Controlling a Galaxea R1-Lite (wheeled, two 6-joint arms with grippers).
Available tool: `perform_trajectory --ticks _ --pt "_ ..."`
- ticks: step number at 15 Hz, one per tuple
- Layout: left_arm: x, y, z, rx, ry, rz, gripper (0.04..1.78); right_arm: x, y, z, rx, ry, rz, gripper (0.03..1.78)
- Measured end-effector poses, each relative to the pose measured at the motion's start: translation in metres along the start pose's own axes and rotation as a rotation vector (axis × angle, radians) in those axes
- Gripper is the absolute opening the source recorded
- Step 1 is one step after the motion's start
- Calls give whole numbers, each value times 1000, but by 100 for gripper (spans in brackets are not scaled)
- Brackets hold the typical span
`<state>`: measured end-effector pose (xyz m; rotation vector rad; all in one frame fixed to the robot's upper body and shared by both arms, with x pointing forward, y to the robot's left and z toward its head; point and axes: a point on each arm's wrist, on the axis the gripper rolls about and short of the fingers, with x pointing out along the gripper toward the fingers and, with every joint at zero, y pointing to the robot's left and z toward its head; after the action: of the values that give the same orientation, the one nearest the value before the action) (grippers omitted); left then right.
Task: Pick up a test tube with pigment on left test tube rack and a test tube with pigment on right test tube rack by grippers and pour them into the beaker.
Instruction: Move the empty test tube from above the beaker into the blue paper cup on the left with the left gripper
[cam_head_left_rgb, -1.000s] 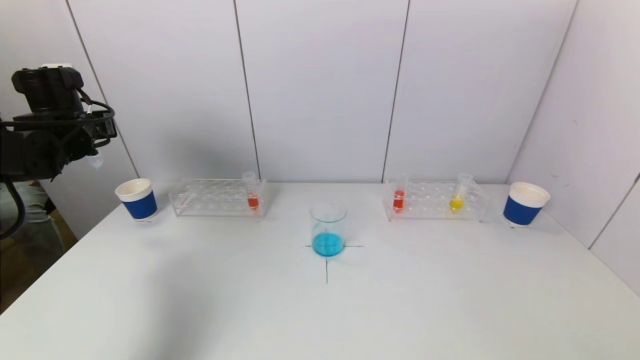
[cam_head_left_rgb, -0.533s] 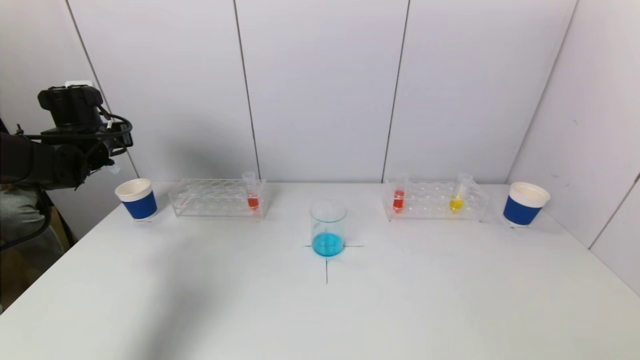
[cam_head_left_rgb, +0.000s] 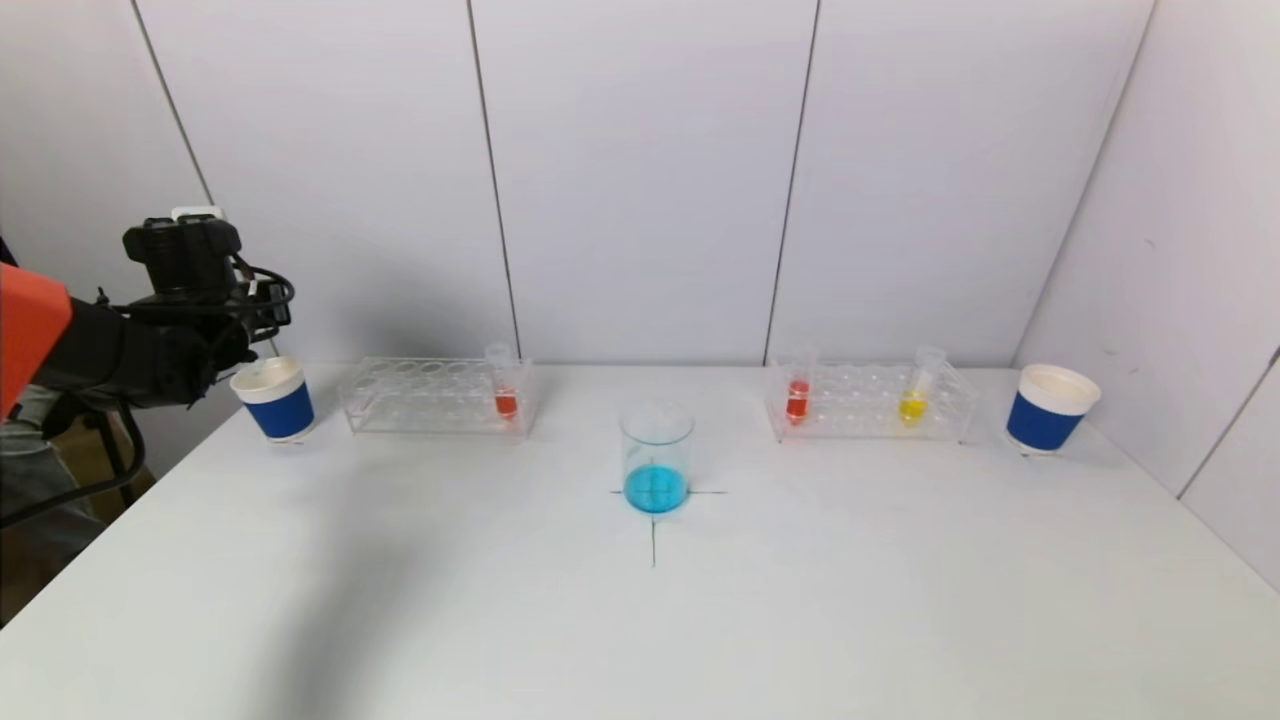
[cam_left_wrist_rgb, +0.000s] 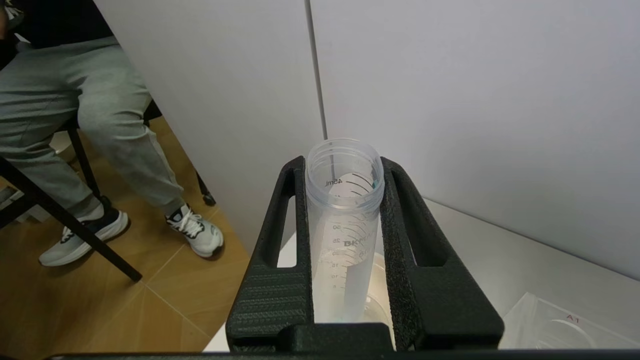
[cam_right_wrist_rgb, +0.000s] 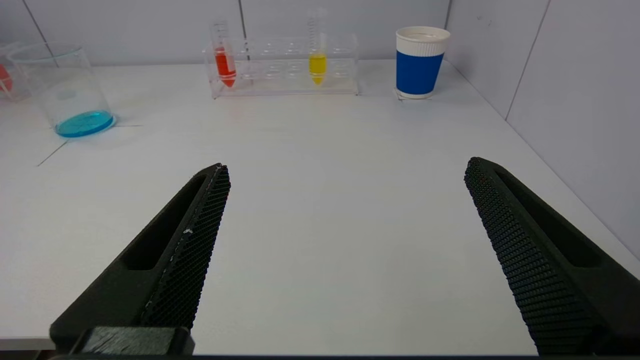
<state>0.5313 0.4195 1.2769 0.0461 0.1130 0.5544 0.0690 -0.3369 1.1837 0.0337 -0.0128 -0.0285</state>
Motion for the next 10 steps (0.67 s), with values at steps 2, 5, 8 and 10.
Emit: perform_trajectory --ticks 2,5,8,10 --pt "2 -1 -5 0 2 -1 43 0 0 0 0 0 0 171" --pt "4 -2 -12 4 15 -1 43 0 0 0 0 0 0 171" --pt "7 -3 -16 4 10 1 43 0 0 0 0 0 0 171" --pt "9 -4 -19 8 18 1 43 0 0 0 0 0 0 171"
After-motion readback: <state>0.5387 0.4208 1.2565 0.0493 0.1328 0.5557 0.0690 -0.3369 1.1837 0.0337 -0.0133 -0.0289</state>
